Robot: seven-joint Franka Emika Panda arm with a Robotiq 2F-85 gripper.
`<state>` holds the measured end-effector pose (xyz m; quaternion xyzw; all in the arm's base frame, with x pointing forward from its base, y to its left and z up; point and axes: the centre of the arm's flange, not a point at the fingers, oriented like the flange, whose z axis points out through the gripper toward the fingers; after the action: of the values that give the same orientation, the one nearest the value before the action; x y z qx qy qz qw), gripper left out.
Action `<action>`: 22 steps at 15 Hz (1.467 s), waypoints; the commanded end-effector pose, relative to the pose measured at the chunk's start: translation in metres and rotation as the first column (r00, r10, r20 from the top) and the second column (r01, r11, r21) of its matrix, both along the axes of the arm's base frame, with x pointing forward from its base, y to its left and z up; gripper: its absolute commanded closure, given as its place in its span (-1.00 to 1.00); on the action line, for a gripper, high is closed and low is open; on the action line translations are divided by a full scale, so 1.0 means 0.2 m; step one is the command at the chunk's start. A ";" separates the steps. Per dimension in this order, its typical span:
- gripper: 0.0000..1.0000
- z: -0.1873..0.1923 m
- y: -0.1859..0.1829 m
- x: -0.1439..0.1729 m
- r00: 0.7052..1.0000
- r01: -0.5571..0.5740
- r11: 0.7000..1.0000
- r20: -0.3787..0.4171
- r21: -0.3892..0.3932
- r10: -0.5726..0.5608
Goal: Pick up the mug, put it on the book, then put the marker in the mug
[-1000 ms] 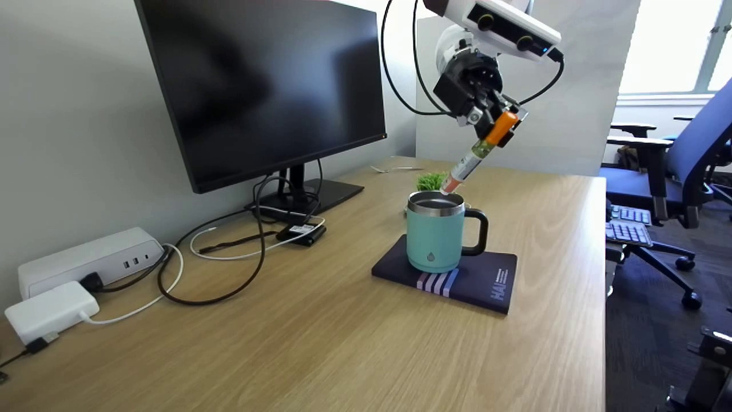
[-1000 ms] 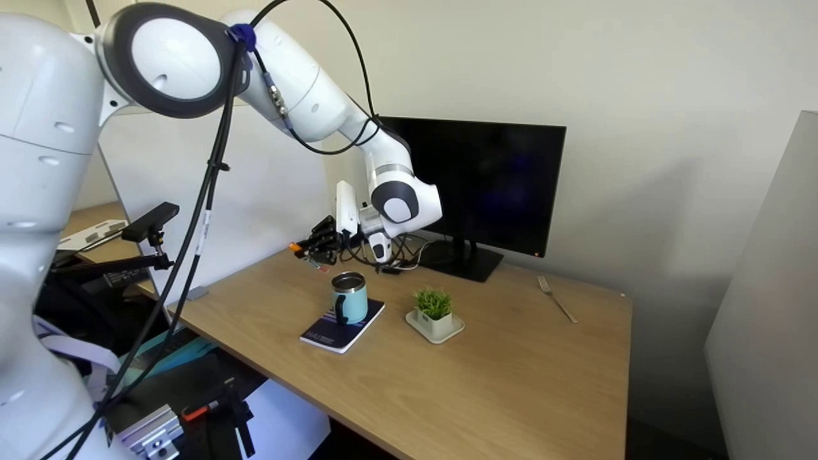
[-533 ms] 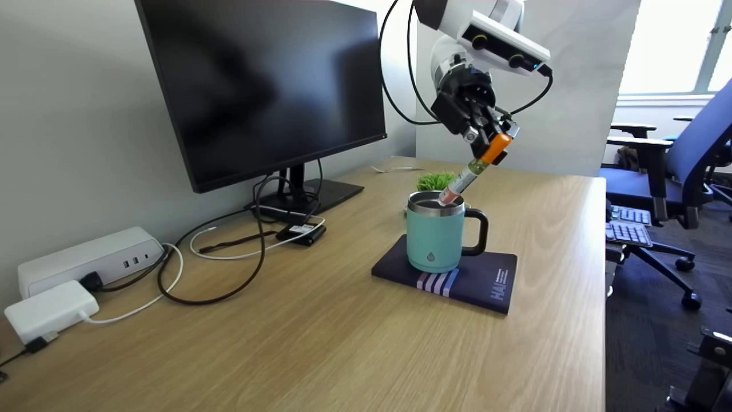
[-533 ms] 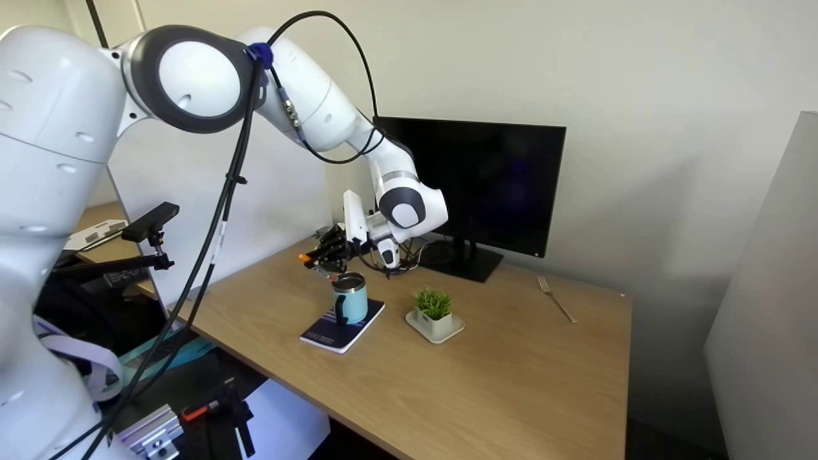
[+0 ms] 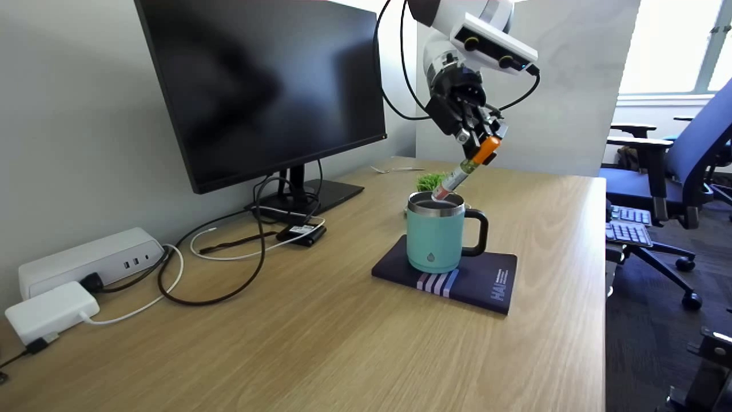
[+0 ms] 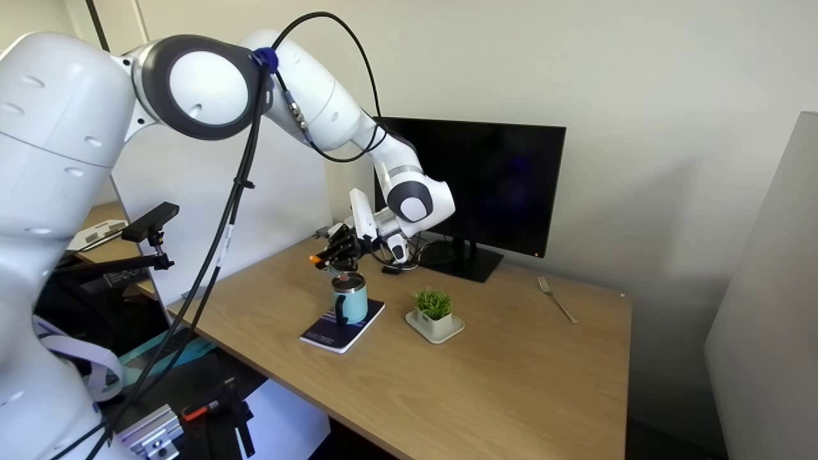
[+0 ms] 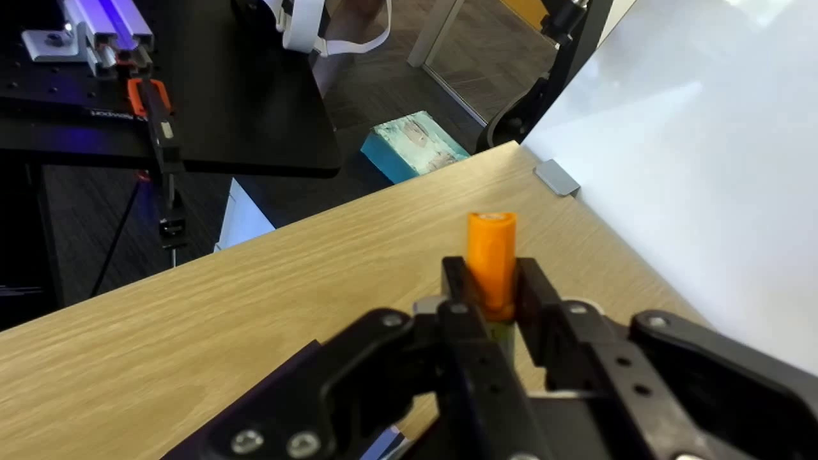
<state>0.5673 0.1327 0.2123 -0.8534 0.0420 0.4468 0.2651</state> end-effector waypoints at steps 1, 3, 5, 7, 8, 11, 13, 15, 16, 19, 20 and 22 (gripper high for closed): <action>0.89 -0.07 0.00 0.05 1.000 -0.023 1.000 -0.007 -0.001 0.023; 0.89 -0.12 0.00 0.06 0.999 -0.032 0.999 -0.011 -0.009 0.032; 0.89 -0.16 0.02 0.06 0.999 -0.045 0.999 -0.007 -0.017 0.045; 0.89 -0.18 0.04 0.06 0.998 -0.057 0.998 -0.005 -0.023 0.057; 0.89 -0.19 0.04 0.06 0.998 -0.061 0.998 -0.003 -0.025 0.061; 0.89 -0.22 0.05 0.06 0.997 -0.078 0.996 0.013 -0.036 0.078; 0.89 -0.23 0.06 0.06 0.996 -0.086 0.996 0.021 -0.038 0.086; 0.89 -0.24 0.06 0.05 0.995 -0.098 0.994 0.024 -0.045 0.099; 0.89 -0.24 0.06 0.05 0.994 -0.105 0.993 0.028 -0.049 0.107; 0.05 -0.23 0.07 0.05 0.991 -0.126 0.990 0.032 -0.058 0.128; -0.06 -0.23 0.07 0.04 0.990 -0.131 0.989 0.033 -0.063 0.133; -0.35 -0.23 0.06 0.04 0.989 -0.142 0.988 0.034 -0.068 0.144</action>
<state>0.5723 0.1453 0.1658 -0.8659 0.0054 0.4527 0.2128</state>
